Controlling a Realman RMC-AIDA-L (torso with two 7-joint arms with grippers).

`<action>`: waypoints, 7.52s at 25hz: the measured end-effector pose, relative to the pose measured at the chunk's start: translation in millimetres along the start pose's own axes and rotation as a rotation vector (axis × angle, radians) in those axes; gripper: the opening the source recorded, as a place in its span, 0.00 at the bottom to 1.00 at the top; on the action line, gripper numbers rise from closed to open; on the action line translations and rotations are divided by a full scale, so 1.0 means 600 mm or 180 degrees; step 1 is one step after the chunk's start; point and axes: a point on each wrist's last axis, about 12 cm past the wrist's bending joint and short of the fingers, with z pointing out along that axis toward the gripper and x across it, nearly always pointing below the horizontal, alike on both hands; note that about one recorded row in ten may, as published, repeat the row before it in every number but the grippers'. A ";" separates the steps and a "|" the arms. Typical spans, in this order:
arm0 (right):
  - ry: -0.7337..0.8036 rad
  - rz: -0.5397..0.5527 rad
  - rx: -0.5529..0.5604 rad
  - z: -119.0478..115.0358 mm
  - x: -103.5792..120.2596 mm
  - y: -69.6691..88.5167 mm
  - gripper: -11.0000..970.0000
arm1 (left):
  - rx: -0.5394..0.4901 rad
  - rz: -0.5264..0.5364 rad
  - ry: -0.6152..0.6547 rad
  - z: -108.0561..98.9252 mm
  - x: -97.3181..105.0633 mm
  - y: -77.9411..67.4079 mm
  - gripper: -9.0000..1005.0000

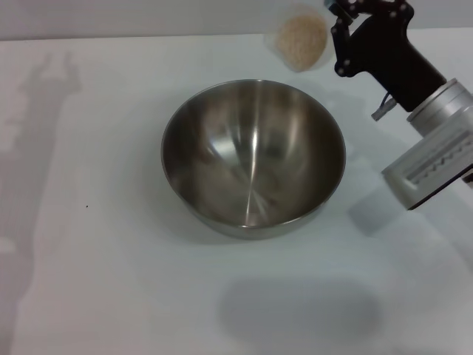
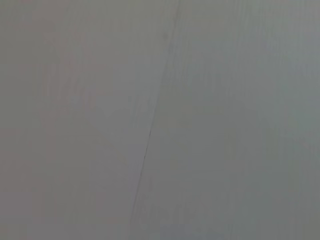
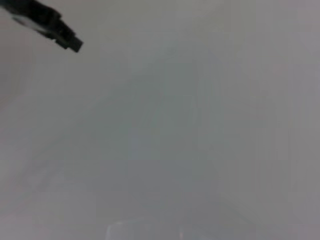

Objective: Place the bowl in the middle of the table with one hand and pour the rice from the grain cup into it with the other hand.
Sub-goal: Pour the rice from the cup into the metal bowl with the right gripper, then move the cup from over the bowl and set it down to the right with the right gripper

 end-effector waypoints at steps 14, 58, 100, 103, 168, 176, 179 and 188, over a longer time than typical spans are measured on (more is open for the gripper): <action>-0.0030 -0.0998 -0.0183 0.006 -0.019 0.039 0.02 | 0.0005 0.0001 -0.0004 0.001 0.000 -0.001 0.33; -0.1019 -0.3586 -0.0614 -0.013 -0.027 0.056 0.02 | -0.0021 0.0003 0.0047 0.007 0.004 0.001 0.33; -0.1060 -0.4127 -0.0245 0.000 -0.038 0.041 0.02 | 0.0010 -0.0156 0.0076 0.008 0.008 -0.004 0.33; -0.0746 -0.3693 -0.0103 0.001 -0.037 0.035 0.02 | 0.0010 -0.0155 0.0072 0.008 0.008 -0.003 0.33; 0.2162 0.2525 0.1088 -0.042 0.058 0.070 0.02 | 0.0132 -0.0052 -0.0063 0.000 -0.002 -0.004 0.33; 0.2167 0.2506 0.1035 -0.039 0.060 0.069 0.03 | 0.0147 -0.0072 -0.0117 -0.001 -0.005 -0.004 0.33; 0.2166 0.2501 0.1026 -0.038 0.060 0.069 0.05 | 0.0146 -0.0073 -0.0119 -0.002 -0.005 -0.004 0.33; 0.2192 0.2488 0.1016 -0.040 0.062 0.069 0.26 | 0.0139 -0.0069 -0.0127 -0.002 -0.006 -0.003 0.33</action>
